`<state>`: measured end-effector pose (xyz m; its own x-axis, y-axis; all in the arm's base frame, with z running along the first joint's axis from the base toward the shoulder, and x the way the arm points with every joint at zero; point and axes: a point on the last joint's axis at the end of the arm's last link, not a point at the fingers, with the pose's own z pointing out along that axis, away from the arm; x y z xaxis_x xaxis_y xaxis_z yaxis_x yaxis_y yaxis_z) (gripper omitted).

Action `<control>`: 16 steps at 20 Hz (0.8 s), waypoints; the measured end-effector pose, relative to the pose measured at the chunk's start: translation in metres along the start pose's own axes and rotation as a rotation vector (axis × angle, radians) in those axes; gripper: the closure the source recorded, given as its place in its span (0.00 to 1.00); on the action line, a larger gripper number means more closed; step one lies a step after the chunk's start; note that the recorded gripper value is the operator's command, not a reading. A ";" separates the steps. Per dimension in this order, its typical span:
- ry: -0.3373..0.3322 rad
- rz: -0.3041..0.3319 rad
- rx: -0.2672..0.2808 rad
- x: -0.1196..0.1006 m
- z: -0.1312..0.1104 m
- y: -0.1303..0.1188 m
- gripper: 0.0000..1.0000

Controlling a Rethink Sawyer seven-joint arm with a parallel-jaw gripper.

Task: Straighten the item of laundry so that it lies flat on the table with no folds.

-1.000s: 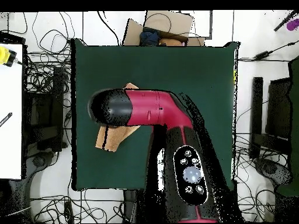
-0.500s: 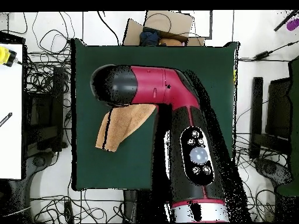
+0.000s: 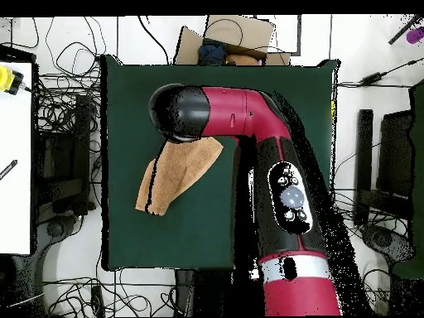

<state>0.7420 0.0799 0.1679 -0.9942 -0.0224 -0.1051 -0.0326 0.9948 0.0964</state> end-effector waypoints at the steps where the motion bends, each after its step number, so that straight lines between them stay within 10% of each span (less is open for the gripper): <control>1: 0.005 -0.002 0.001 0.001 0.004 -0.003 0.00; 16: -0.019 -0.032 0.002 0.026 0.091 -0.058 0.00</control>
<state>0.7277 0.0303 0.0694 -0.9905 -0.0526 -0.1272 -0.0644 0.9938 0.0903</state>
